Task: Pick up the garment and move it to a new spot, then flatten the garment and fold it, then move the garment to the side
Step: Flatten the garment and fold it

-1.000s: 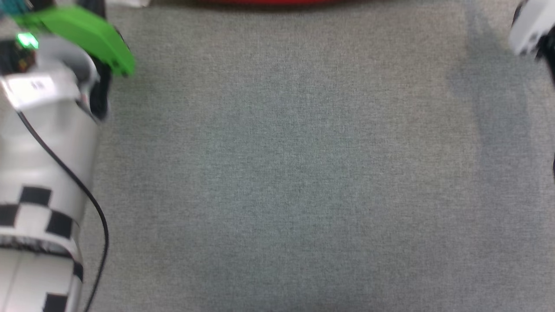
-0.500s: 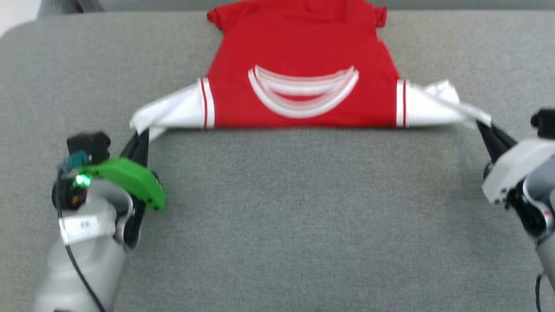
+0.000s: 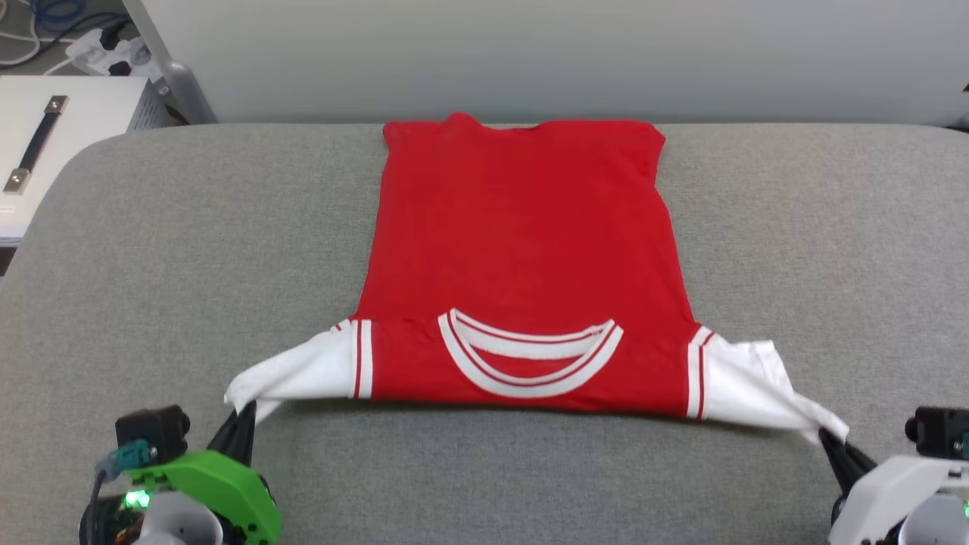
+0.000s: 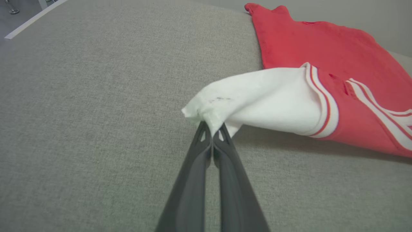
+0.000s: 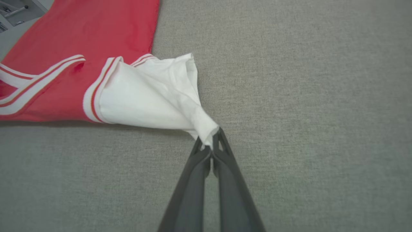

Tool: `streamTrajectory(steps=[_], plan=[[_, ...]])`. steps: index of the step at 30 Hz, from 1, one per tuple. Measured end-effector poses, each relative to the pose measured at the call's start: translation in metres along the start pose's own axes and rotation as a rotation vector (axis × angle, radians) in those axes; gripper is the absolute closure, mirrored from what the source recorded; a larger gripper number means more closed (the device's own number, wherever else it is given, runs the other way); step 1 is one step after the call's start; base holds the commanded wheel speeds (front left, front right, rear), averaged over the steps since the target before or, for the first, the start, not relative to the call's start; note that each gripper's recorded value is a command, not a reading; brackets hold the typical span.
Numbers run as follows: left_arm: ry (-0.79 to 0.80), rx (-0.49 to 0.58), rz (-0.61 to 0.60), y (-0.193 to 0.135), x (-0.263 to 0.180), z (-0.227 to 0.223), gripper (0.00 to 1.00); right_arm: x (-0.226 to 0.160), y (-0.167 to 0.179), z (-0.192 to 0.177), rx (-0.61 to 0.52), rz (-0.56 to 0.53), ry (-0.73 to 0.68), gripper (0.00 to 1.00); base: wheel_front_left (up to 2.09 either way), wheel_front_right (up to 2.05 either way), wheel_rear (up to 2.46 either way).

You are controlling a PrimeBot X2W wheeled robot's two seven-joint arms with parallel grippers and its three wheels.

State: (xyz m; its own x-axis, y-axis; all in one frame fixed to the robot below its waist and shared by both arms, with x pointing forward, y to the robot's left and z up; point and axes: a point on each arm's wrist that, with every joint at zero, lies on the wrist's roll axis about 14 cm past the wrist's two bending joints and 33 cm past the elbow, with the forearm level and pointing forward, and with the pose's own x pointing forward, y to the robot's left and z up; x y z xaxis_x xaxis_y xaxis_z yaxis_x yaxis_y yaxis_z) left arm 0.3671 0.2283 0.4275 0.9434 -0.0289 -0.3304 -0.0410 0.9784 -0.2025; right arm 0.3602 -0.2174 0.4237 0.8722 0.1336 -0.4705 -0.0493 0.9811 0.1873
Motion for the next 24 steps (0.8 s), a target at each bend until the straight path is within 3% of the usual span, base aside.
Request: streamTrajectory(steps=[12, 19, 20, 21, 24], plan=[[0.097, -0.069, 0.083, 0.013, -0.058, -0.039, 1.00, -0.055, 0.005, -0.077, 0.160, -0.077, 0.167, 1.00, 0.00, 0.00, 0.00], [0.123, -0.082, 0.106, 0.017, -0.070, -0.051, 1.00, -0.059, 0.006, -0.089, 0.182, -0.085, 0.202, 0.98, 0.00, 0.00, 0.00], [0.115, -0.084, 0.106, 0.017, -0.070, -0.050, 1.00, -0.057, 0.007, -0.086, 0.174, -0.081, 0.192, 0.29, 0.00, 0.00, 0.00], [0.104, -0.085, 0.104, 0.016, -0.070, -0.048, 1.00, -0.055, 0.007, -0.080, 0.166, -0.077, 0.169, 0.00, 0.00, 0.00, 0.00], [0.072, -0.065, 0.089, 0.009, -0.070, -0.041, 1.00, -0.042, 0.008, -0.049, 0.117, -0.058, 0.066, 0.00, 0.00, 0.00, 0.00]])
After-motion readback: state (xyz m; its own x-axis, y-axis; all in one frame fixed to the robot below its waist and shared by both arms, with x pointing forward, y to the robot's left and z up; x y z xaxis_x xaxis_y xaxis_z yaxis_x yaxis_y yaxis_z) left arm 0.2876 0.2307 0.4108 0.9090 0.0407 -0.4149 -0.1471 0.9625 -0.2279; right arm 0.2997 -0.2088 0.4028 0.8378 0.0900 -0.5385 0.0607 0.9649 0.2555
